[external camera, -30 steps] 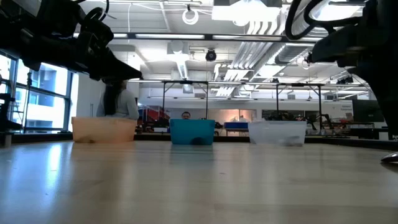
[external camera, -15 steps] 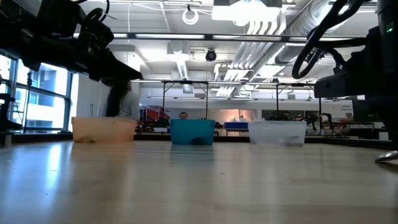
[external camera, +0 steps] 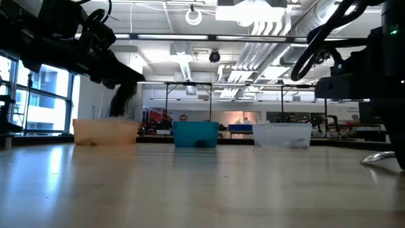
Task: Sort silverware by color (type)
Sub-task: Put the purple spoon into the transparent bin
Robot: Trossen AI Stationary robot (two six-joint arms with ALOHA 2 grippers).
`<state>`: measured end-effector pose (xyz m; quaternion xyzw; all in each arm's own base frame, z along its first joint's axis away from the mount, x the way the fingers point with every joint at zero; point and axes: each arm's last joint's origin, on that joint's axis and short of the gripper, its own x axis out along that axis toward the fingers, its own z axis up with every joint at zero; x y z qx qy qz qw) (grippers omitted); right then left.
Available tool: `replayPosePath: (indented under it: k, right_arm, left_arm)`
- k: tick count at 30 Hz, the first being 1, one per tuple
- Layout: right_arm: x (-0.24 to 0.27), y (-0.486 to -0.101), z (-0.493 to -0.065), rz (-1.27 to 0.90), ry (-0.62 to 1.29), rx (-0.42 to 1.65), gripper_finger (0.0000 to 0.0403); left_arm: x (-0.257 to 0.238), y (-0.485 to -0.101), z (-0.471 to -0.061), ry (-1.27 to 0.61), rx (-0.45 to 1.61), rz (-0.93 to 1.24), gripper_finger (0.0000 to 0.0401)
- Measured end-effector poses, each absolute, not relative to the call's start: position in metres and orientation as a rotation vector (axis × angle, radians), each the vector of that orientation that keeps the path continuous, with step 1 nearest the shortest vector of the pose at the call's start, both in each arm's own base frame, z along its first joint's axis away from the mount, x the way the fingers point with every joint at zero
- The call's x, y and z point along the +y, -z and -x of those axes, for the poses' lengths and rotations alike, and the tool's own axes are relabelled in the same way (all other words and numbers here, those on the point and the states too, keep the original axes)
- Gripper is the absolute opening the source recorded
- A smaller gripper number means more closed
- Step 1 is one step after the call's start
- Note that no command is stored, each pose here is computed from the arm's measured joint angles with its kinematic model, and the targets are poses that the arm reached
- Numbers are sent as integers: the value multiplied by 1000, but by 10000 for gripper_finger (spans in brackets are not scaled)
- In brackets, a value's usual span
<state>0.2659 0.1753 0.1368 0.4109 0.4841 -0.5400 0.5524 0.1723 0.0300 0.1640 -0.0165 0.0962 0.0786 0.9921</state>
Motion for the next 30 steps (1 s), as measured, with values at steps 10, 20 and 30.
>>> replayPosePath:
  k: [10,20,30]
  right_arm:
    - [145,-157,-275,-867,1204,1113,4]
    - [38,-231,-265,-673,1205,1081,2]
    - [-133,-270,-238,-506,1139,1006,2]
  left_arm:
    - [30,-164,-172,-162,193,33,9]
    - [30,-163,-172,-162,200,34,9]
    - [30,-163,-172,-163,207,42,9]
